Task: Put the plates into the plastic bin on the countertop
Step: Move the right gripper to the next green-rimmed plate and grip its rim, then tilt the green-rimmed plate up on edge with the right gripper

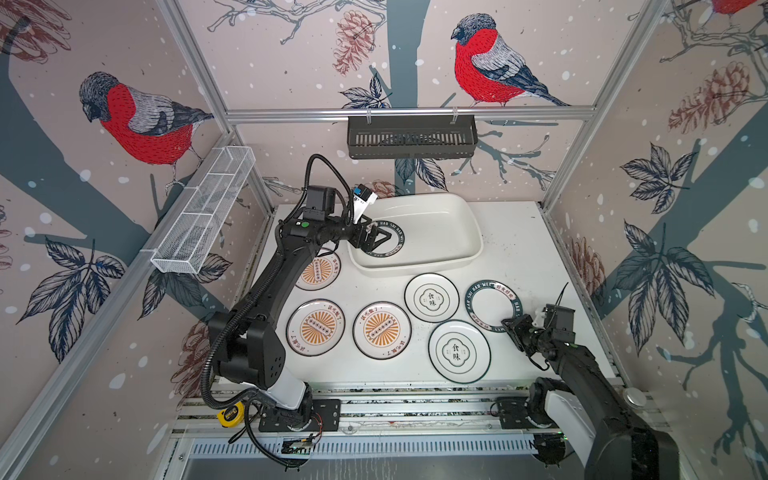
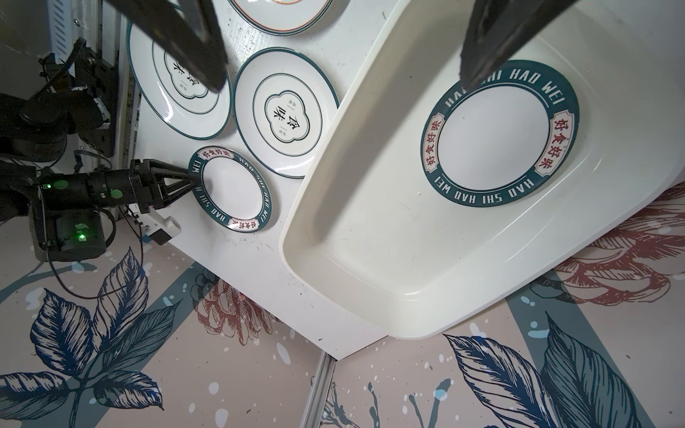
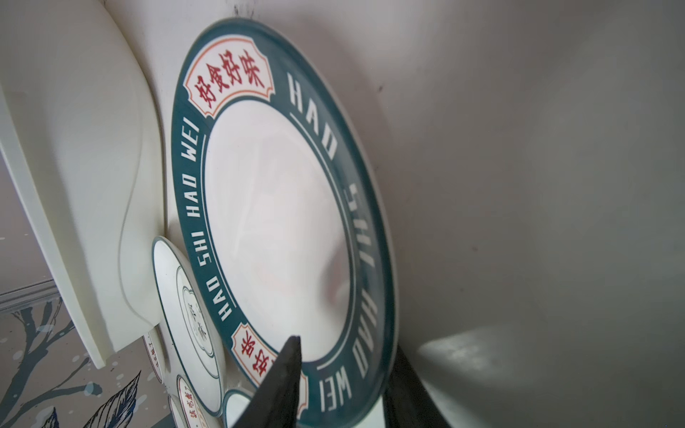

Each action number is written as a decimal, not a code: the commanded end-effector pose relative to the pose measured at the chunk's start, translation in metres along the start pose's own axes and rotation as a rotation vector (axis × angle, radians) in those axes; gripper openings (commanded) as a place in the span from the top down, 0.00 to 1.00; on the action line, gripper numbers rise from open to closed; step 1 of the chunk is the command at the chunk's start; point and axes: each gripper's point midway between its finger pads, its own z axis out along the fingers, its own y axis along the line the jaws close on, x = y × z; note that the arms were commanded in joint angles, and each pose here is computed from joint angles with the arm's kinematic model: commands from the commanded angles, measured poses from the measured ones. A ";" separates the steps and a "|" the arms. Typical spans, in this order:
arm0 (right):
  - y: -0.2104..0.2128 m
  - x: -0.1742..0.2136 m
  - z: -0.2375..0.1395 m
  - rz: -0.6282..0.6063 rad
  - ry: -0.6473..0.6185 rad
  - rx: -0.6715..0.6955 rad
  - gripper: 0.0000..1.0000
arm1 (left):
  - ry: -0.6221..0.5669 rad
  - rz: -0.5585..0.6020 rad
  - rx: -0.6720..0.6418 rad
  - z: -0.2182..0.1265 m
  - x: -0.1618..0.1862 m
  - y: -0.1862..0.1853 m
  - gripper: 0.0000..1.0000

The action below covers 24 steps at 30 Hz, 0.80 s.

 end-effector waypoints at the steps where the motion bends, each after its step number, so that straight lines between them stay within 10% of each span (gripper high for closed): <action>1: -0.016 0.005 0.002 0.051 -0.001 0.052 0.62 | -0.022 0.020 0.012 0.000 -0.005 -0.002 0.03; 24: -0.022 -0.001 0.012 0.112 -0.039 -0.008 0.67 | -0.022 0.015 0.022 0.007 -0.003 -0.003 0.03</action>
